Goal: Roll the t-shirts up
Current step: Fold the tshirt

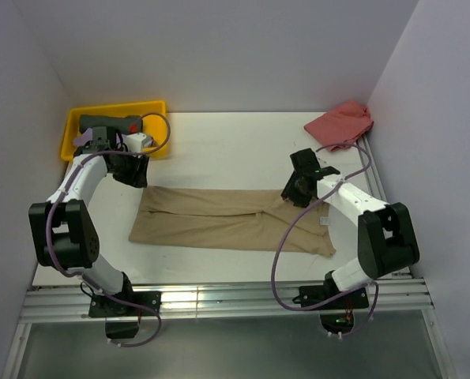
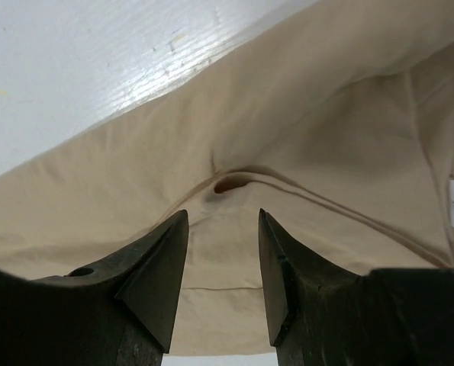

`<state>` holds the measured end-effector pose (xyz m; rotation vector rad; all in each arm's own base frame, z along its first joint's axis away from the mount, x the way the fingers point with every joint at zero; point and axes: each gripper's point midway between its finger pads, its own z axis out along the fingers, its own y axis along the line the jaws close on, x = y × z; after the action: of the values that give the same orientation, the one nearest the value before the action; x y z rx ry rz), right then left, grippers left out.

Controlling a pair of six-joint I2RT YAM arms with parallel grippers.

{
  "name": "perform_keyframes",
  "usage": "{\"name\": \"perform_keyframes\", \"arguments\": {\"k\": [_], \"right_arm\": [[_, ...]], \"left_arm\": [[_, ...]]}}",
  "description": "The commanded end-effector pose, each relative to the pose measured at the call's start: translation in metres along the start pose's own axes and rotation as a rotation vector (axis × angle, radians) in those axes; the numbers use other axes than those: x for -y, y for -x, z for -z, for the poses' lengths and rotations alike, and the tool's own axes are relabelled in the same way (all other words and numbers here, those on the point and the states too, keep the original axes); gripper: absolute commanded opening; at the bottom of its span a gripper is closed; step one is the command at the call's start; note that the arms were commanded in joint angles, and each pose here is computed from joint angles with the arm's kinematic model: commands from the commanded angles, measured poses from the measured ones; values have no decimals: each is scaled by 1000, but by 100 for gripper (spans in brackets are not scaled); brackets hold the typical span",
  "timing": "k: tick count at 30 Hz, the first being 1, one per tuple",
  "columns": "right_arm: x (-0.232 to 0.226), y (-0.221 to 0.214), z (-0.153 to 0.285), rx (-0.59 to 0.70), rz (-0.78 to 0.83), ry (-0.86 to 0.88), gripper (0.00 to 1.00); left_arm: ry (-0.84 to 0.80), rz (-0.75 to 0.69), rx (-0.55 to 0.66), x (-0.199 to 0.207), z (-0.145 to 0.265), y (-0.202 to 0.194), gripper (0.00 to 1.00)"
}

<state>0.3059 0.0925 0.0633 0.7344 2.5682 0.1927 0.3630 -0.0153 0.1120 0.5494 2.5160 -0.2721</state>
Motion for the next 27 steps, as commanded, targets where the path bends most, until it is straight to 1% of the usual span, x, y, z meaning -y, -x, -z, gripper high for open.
{"name": "perform_keyframes", "arguments": {"k": [1, 4, 6, 7, 8, 10, 11, 12, 19, 21, 22, 25, 26, 27], "right_arm": [[-17, 10, -3, 43, 7, -6, 49], [-16, 2, -9, 35, 23, -36, 47], [-17, -2, -11, 30, 31, -39, 39], [-16, -6, -13, 23, 39, -44, 35], [-16, -7, -13, 25, 38, -50, 24], [-15, -10, -13, 25, 44, -59, 13], [-15, -12, -12, 29, 46, -66, 4], [-16, -14, -11, 30, 50, -67, 0], [-21, -35, 4, 45, 66, -34, 0], [-17, -33, 9, 80, 56, -46, 7], [-16, -32, 10, 86, 60, -48, 14], [-15, -23, 14, 113, 76, -71, 32], [-15, -19, 15, 122, 86, -83, 41], [-18, -13, 13, 133, 90, -94, 45]], "left_arm": [[-6, 9, 26, 4, -1, 13, 55], [-12, 8, 6, 8, -7, 6, 55], [-13, 0, 7, 10, -9, 6, 55], [-14, 3, 2, 11, -10, 4, 55], [-18, 3, -2, 12, -11, 3, 54], [-20, 5, -6, 13, -13, 1, 54], [-21, 4, -5, 14, -14, 1, 53], [-21, 5, -9, 14, -15, 0, 54], [-23, 5, -29, 16, -22, -8, 52], [-28, 3, -34, 18, -23, -10, 52], [-28, 5, -35, 18, -24, -11, 52], [-28, 1, -37, 19, -25, -12, 52], [-24, 0, -39, 18, -25, -12, 52], [-26, 1, -42, 19, -26, -13, 52]]}}
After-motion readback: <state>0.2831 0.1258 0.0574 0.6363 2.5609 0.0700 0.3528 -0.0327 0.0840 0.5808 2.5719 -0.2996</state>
